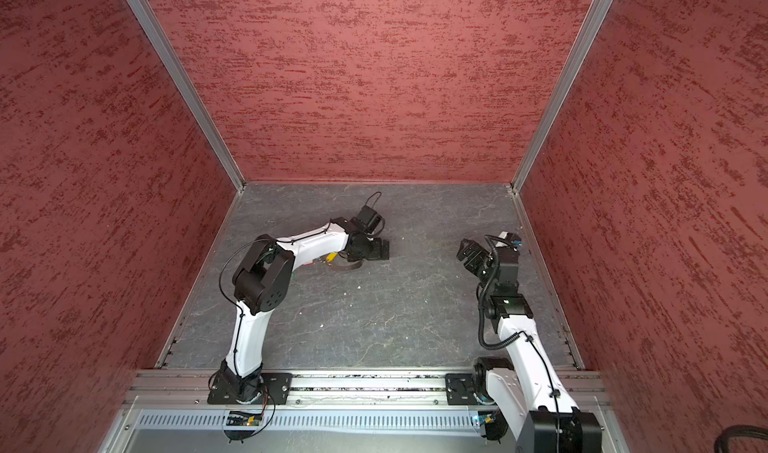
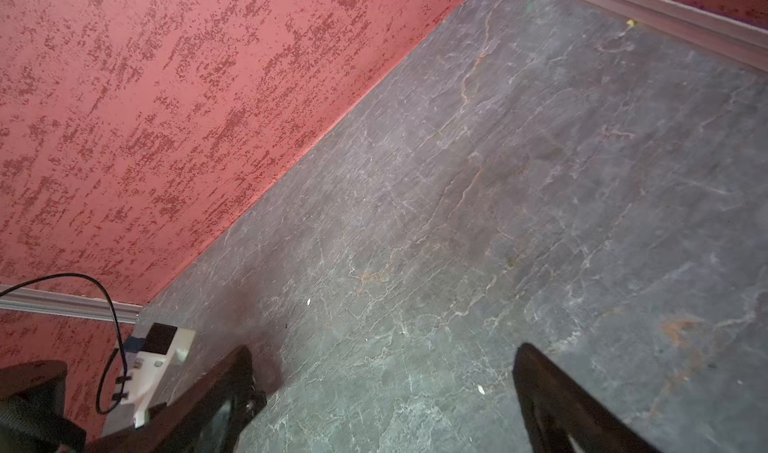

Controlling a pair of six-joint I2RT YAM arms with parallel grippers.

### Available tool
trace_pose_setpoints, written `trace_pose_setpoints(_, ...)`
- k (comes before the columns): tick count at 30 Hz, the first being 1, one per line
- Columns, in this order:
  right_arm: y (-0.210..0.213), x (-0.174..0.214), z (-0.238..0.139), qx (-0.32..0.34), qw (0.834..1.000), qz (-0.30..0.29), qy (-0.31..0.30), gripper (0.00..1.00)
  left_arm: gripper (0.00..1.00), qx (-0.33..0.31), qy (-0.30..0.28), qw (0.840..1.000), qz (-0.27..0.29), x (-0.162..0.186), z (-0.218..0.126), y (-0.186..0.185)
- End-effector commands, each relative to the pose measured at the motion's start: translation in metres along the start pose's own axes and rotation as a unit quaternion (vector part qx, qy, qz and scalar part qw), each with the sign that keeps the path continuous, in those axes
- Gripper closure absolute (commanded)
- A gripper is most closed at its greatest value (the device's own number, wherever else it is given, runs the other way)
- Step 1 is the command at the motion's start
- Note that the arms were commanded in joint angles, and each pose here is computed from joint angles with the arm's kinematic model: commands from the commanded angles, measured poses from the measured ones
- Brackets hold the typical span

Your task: Put the keys on the keyring

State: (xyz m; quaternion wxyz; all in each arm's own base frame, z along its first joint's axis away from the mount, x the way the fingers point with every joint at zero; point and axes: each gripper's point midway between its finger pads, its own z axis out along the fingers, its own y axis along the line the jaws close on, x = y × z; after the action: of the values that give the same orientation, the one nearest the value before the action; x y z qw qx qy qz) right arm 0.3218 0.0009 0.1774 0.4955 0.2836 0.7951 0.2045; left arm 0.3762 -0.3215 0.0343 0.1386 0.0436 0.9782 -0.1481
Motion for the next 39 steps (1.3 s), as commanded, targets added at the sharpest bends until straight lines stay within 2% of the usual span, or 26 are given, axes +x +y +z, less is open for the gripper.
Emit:
trace_pose_setpoints(1,0.000,-0.009,-0.008,0.018,1.000,0.014,-0.012,0.01,0.00,0.005,0.038,0.999,0.014,0.041,0.001,-0.004)
trace_pose_setpoints(5,0.004,-0.012,-0.010,0.014,1.000,0.019,-0.011,0.01,0.01,0.000,0.032,0.999,0.032,0.077,-0.019,0.001)
trace_pose_setpoints(9,0.009,-0.011,-0.006,0.004,1.000,0.022,-0.001,0.01,0.01,0.001,0.007,1.000,0.010,0.091,-0.048,0.027)
trace_pose_setpoints(12,0.011,-0.006,0.000,0.000,1.000,0.024,0.015,0.01,0.01,-0.003,-0.026,1.000,-0.012,0.085,-0.072,0.049)
trace_pose_setpoints(17,0.024,0.011,0.019,-0.015,0.998,0.022,0.060,0.01,0.01,0.018,-0.067,0.994,-0.086,0.057,-0.099,0.072)
trace_pose_setpoints(21,0.044,0.030,0.031,-0.030,0.995,0.007,0.097,0.01,0.03,0.063,-0.064,0.990,-0.104,0.041,-0.097,0.052)
trace_pose_setpoints(26,0.066,0.070,0.040,-0.060,0.987,0.007,0.148,0.02,0.05,0.083,-0.040,0.989,-0.115,0.046,-0.075,0.025)
trace_pose_setpoints(30,0.091,0.121,0.045,-0.094,0.971,-0.001,0.218,0.11,0.17,0.094,-0.056,0.983,-0.144,0.041,-0.071,0.036)
trace_pose_setpoints(33,0.108,0.154,0.043,-0.117,0.960,-0.008,0.255,0.12,0.20,0.090,-0.072,0.981,-0.154,0.035,-0.075,0.051)
trace_pose_setpoints(39,0.126,0.206,0.035,-0.132,0.940,-0.032,0.313,0.14,0.29,0.089,-0.063,0.982,-0.155,0.037,-0.072,0.067)
